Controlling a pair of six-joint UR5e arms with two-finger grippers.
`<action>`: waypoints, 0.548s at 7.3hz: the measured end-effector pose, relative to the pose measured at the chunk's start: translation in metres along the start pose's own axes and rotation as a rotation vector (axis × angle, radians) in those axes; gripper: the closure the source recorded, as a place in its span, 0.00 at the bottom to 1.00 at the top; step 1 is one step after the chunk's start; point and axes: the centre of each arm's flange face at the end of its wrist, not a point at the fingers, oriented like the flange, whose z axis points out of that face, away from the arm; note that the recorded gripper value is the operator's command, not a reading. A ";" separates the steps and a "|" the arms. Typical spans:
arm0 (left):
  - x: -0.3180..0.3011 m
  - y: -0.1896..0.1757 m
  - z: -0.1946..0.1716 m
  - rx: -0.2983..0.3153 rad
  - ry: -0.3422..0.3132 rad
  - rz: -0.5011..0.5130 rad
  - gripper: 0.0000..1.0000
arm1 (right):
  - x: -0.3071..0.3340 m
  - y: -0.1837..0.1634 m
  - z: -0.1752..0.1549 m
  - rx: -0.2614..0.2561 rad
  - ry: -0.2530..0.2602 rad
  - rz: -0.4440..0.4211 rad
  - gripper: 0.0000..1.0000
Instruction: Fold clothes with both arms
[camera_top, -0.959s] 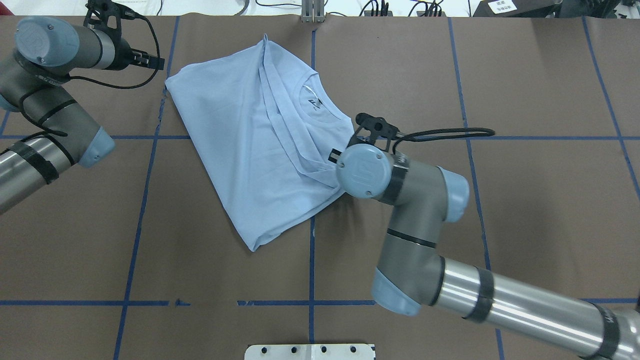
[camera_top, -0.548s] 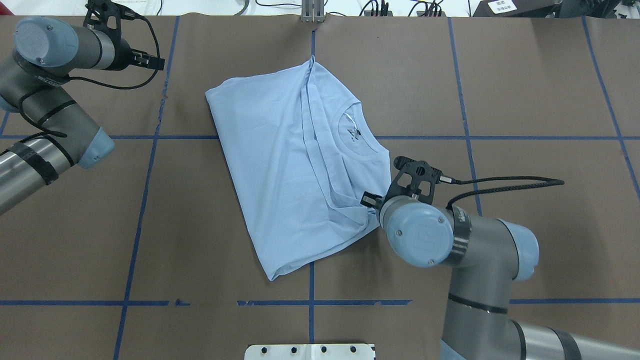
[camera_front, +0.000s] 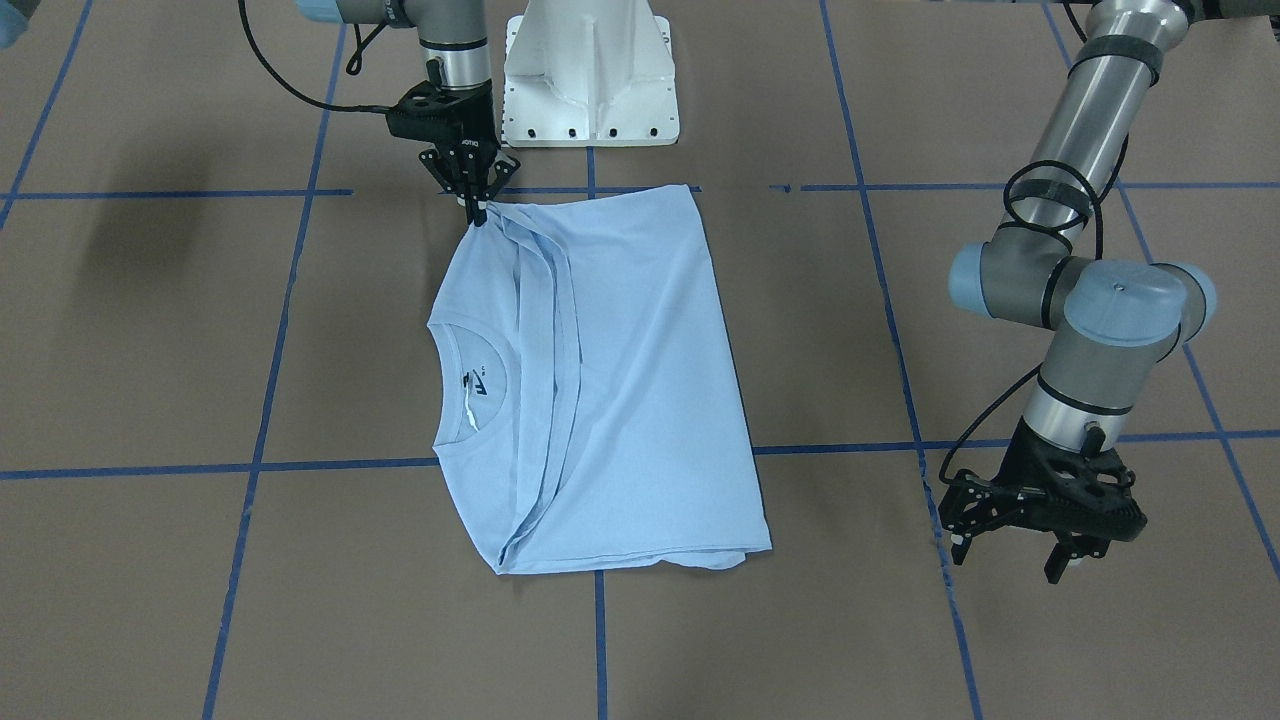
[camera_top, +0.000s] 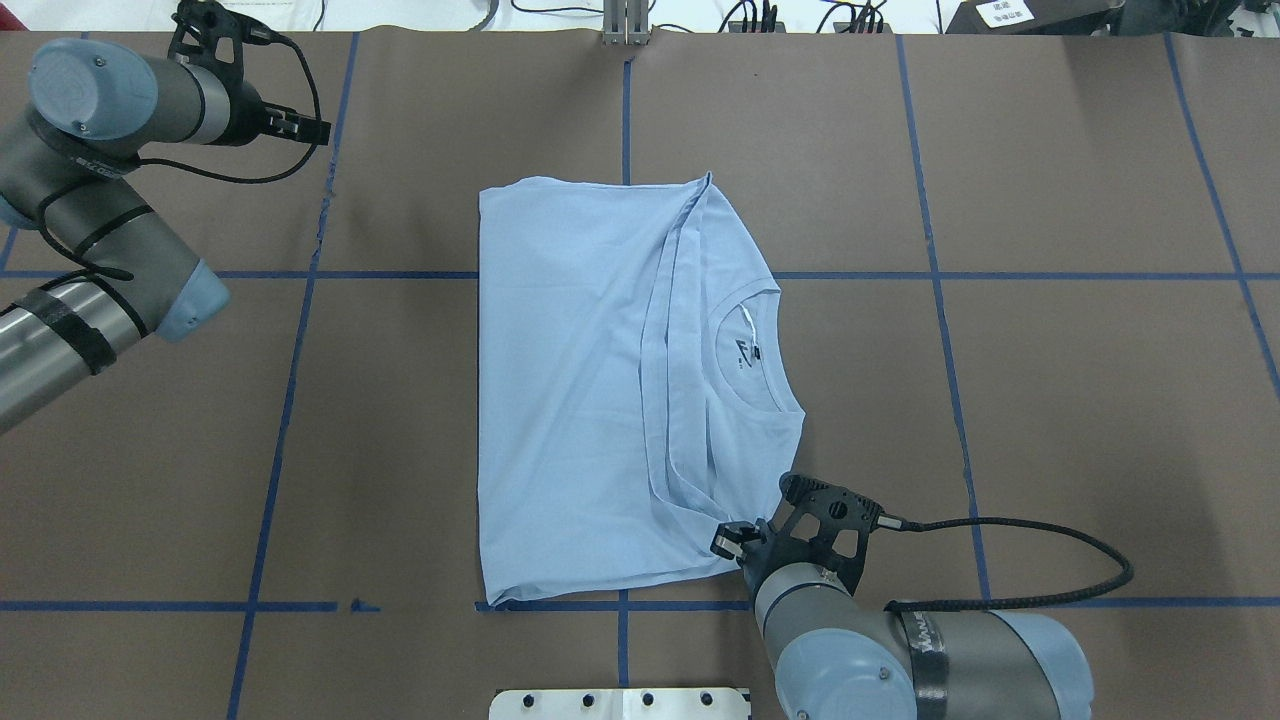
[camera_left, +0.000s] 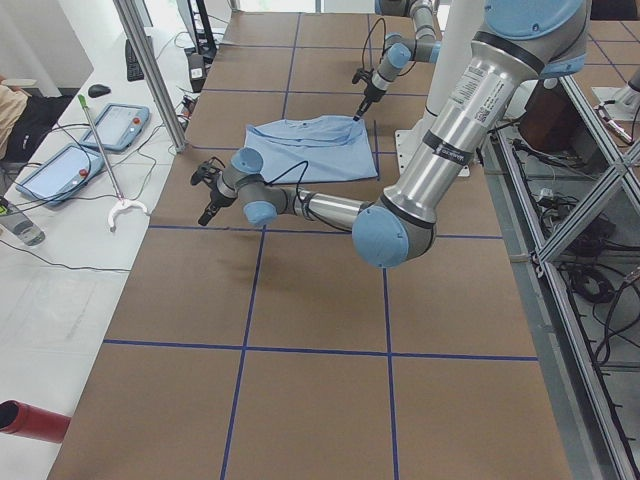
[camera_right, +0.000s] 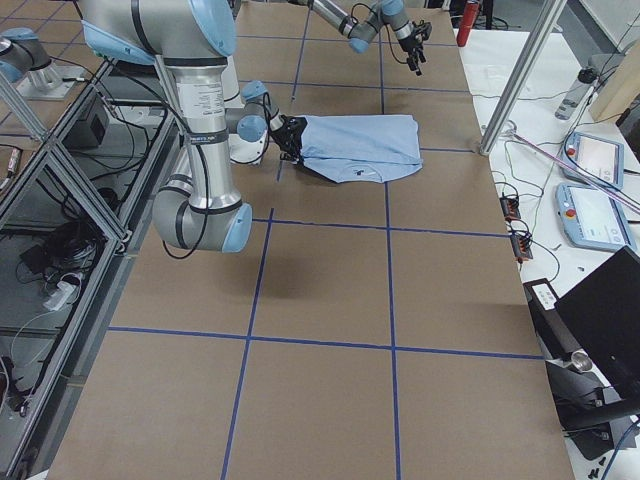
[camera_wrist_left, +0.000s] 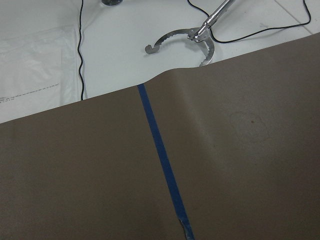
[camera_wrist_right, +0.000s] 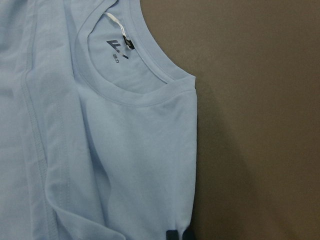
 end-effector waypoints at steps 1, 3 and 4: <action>0.000 0.000 0.000 0.000 0.000 0.000 0.00 | 0.001 0.010 -0.002 -0.001 -0.005 -0.006 0.01; 0.000 0.000 0.000 0.000 0.000 -0.001 0.00 | 0.000 0.017 -0.005 -0.006 -0.014 -0.051 0.00; 0.000 0.001 0.000 0.000 0.000 -0.001 0.00 | -0.002 0.016 -0.008 -0.012 -0.033 -0.096 0.00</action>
